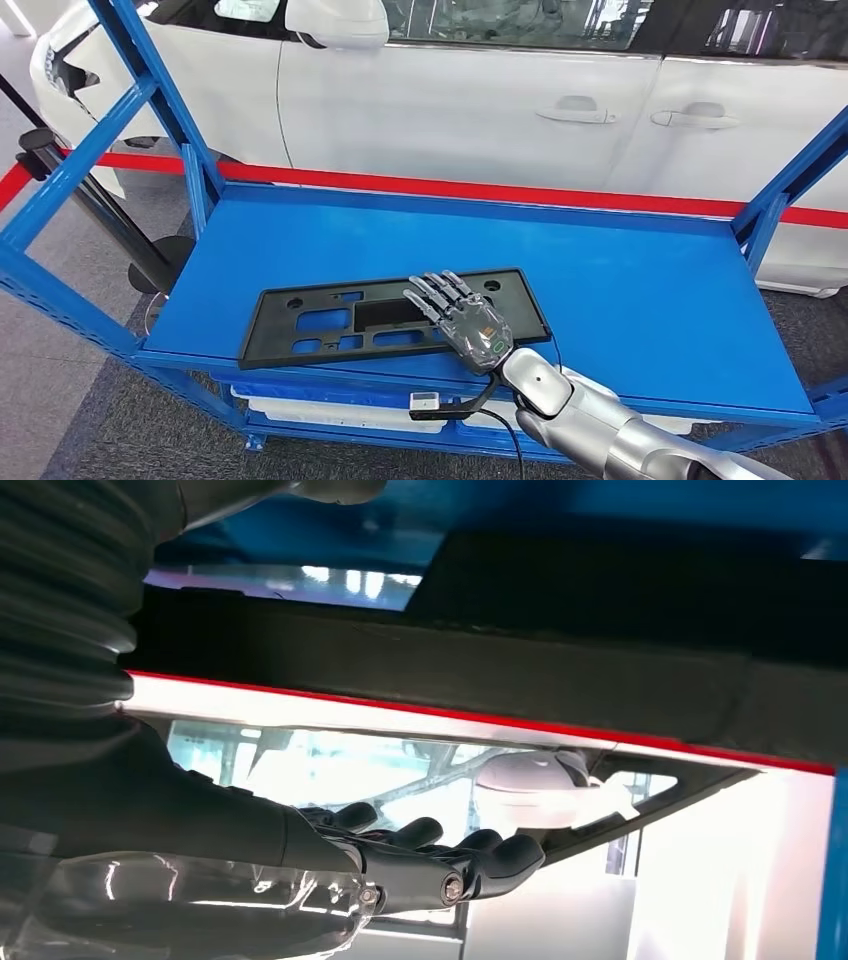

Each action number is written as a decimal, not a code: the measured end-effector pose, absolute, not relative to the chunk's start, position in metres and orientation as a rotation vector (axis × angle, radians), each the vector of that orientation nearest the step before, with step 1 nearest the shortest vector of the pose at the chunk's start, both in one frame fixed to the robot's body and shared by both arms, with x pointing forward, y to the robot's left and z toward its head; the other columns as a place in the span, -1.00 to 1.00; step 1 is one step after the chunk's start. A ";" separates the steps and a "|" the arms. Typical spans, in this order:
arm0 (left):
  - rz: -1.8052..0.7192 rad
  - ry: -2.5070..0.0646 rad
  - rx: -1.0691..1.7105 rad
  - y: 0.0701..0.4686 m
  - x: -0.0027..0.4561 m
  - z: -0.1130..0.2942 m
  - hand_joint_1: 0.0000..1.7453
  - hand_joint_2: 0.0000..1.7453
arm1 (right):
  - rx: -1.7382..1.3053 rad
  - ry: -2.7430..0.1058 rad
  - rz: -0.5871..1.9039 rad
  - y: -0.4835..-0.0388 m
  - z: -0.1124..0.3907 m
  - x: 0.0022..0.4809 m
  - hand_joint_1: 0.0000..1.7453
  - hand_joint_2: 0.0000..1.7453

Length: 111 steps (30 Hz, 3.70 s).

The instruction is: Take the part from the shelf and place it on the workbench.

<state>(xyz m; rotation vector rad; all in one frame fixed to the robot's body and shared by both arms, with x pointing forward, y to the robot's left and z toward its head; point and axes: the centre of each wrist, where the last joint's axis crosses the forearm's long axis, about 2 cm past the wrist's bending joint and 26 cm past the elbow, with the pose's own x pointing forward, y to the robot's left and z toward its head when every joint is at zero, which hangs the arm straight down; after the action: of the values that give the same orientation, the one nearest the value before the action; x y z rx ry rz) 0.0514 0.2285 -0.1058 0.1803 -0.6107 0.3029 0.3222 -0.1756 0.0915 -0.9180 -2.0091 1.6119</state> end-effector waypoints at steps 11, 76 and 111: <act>0.302 -0.611 0.174 0.227 0.051 -0.106 -1.00 -1.00 | -0.837 -2.006 1.594 -0.146 0.091 0.315 0.96 1.00; 0.421 -0.610 0.203 0.219 0.042 -0.106 -1.00 -1.00 | -0.204 -2.479 1.080 -0.199 0.131 0.251 1.00 1.00; 0.437 -0.594 0.216 0.220 0.041 -0.106 -1.00 -1.00 | 0.295 -2.257 0.427 -0.218 0.139 0.216 1.00 1.00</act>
<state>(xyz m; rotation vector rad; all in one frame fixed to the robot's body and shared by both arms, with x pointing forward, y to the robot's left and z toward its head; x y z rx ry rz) 0.0405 0.2204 -0.1060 0.2162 -0.5938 0.4374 0.2157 -0.2185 0.1391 0.2948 -2.2566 0.4265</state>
